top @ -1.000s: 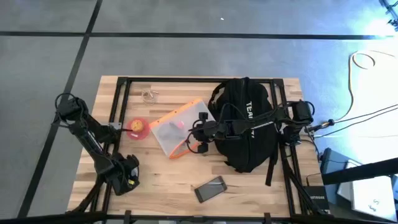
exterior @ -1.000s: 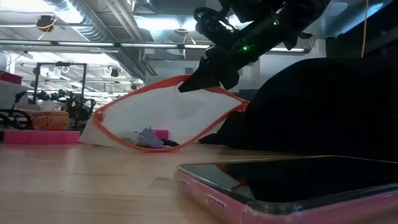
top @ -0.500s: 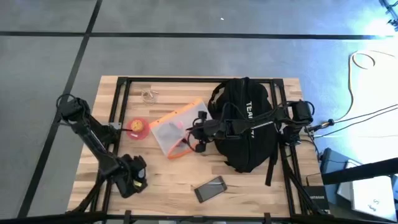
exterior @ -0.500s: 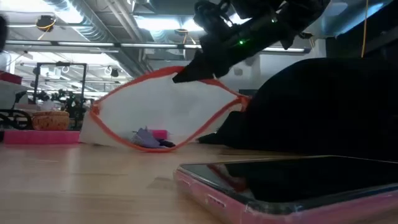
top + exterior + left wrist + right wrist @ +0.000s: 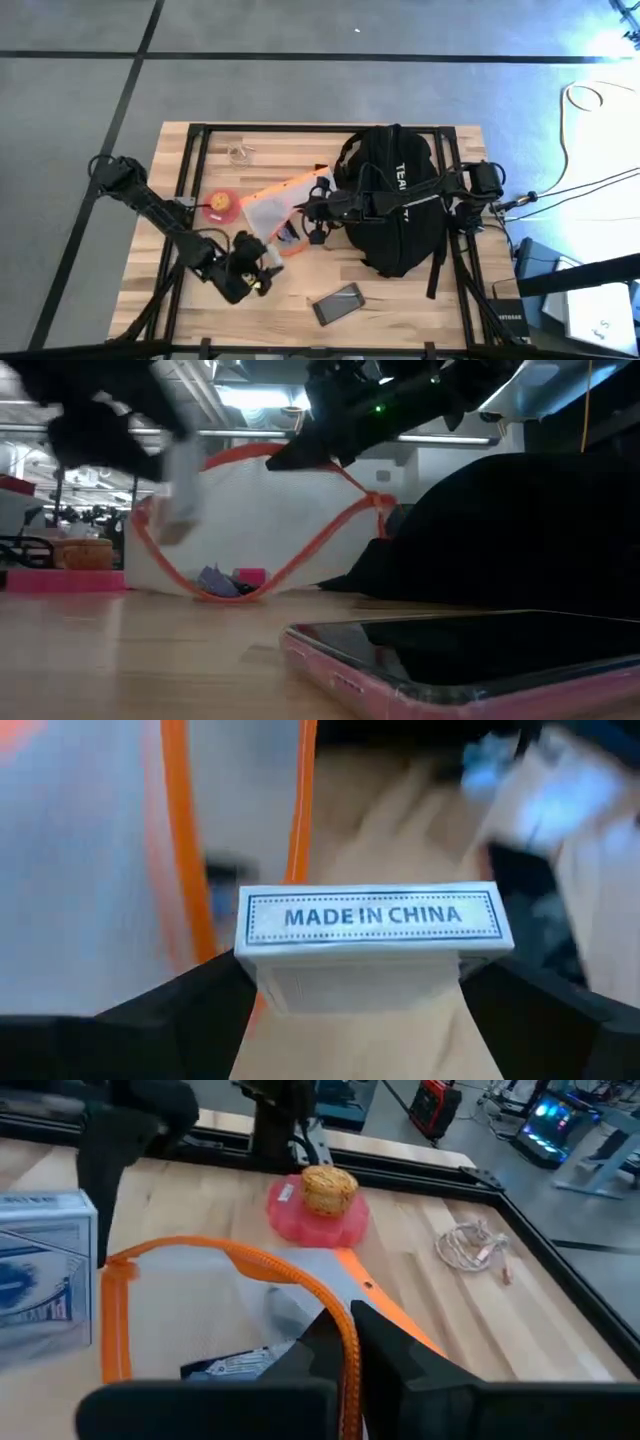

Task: Unpack backpack
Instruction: Put the blue game card deck into the transparent white zip bag

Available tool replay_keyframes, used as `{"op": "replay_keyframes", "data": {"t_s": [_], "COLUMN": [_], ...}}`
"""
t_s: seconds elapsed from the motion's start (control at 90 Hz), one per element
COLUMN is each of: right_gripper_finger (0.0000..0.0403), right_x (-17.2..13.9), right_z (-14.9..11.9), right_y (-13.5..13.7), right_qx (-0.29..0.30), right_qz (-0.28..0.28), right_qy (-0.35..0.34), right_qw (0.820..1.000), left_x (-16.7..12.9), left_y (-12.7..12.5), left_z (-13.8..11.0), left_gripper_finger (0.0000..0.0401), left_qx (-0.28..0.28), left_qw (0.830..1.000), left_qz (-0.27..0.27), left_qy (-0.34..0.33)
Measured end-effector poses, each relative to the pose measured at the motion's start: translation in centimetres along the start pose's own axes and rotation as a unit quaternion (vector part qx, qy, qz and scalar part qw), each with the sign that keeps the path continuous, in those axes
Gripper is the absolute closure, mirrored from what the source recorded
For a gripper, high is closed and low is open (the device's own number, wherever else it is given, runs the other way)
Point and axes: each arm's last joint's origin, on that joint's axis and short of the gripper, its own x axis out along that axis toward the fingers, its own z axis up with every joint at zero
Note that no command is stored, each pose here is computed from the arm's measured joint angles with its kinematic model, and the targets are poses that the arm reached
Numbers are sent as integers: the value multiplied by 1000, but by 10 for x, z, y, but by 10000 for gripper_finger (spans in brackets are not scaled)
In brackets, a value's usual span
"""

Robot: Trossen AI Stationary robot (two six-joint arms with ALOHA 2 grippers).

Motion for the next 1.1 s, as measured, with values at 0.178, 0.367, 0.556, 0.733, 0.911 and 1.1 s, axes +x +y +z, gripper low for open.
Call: {"op": "replay_keyframes", "data": {"t_s": [0.178,0.367,0.556,0.733,0.911,1.1], "right_gripper_finger": [403,403,403,403,403,403], "right_x": [0,-1,-2,-2,-2,-2], "right_z": [-1,-1,-1,-1,-1,-1], "right_y": [1,6,8,8,8,9], "right_qx": [0,5,3,3,3,3], "right_qz": [3,11,16,17,19,20], "right_qy": [7,7,7,7,7,9], "right_qw": [1000,1000,1000,1000,1000,1000], "left_x": [19,50,82,90,92,92], "left_y": [2,13,22,24,27,28], "left_z": [18,16,1,1,5,6], "left_gripper_finger": [82,82,82,82,82,82], "left_qx": [37,59,44,51,60,73], "left_qw": [995,990,988,987,981,979], "left_qz": [40,101,134,140,163,170], "left_qy": [-82,-83,-62,-62,-87,-90]}}
